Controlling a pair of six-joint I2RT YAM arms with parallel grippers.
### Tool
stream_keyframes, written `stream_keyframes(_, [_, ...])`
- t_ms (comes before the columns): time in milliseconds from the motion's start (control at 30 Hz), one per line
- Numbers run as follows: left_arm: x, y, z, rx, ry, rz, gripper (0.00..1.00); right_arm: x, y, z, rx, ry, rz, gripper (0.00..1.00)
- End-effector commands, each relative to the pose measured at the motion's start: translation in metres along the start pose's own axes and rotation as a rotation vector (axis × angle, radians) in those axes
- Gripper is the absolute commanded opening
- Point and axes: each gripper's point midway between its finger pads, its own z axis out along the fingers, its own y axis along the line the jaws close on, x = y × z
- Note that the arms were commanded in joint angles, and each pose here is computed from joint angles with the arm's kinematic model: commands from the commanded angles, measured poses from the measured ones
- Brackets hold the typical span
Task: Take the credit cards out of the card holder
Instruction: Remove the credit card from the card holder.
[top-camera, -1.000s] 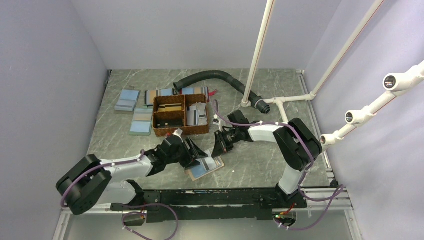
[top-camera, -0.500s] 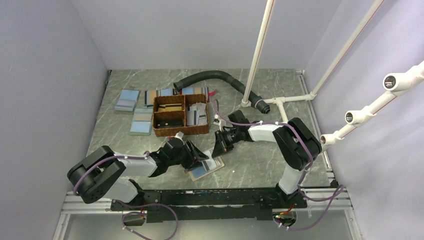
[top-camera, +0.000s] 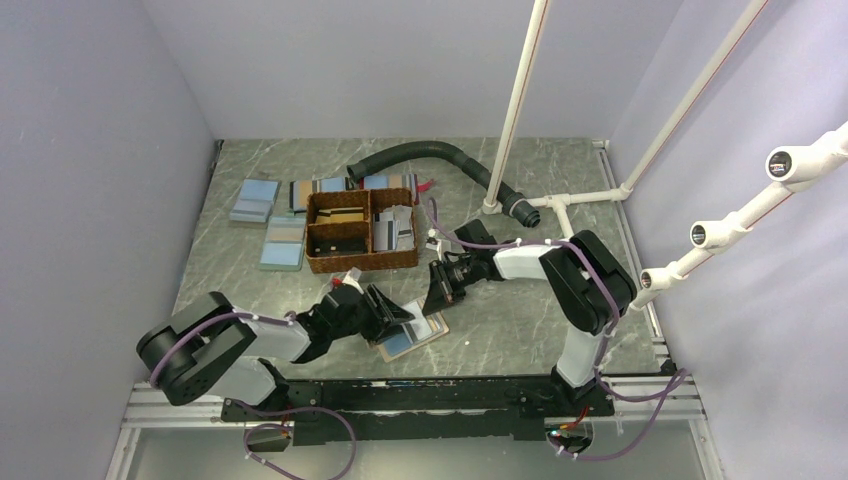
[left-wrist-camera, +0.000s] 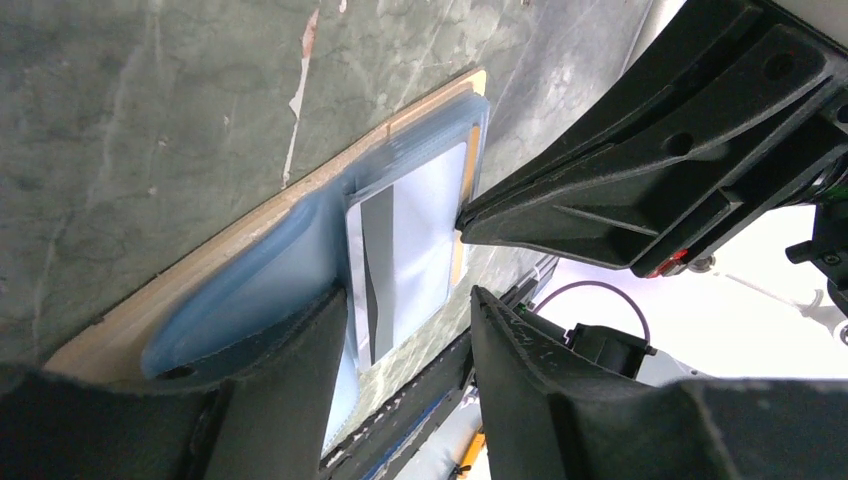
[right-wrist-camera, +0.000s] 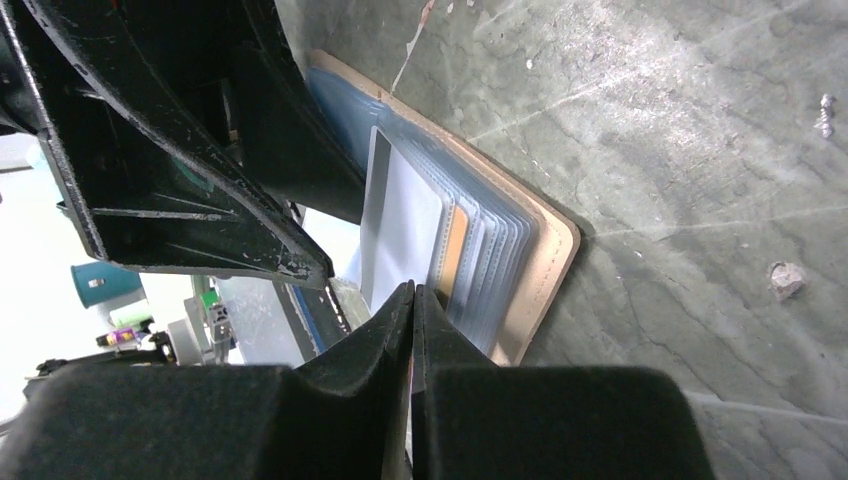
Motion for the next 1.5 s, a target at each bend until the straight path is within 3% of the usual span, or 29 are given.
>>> stream_keyframes(0, [-0.009, 0.025, 0.003, -0.052, -0.061, 0.002, 0.54, 0.023, -0.033, 0.011, 0.140, 0.069, 0.033, 0.06])
stream_keyframes(333, [-0.012, 0.016, 0.004, -0.001, -0.075, 0.027, 0.29, 0.026, -0.029, 0.014, 0.127, 0.084, 0.031, 0.06])
stream_keyframes(467, [-0.012, 0.014, 0.000, 0.002, -0.078, 0.063, 0.00, 0.024, -0.030, 0.013, 0.133, 0.084, 0.022, 0.06])
stream_keyframes(1200, [-0.015, 0.035, -0.059, 0.017, -0.161, 0.057, 0.00, 0.019, -0.035, 0.008, 0.183, 0.080, -0.027, 0.04])
stream_keyframes(1467, [-0.015, 0.028, -0.072, 0.042, -0.168, 0.115, 0.00, 0.005, 0.040, -0.015, -0.092, -0.004, -0.289, 0.27])
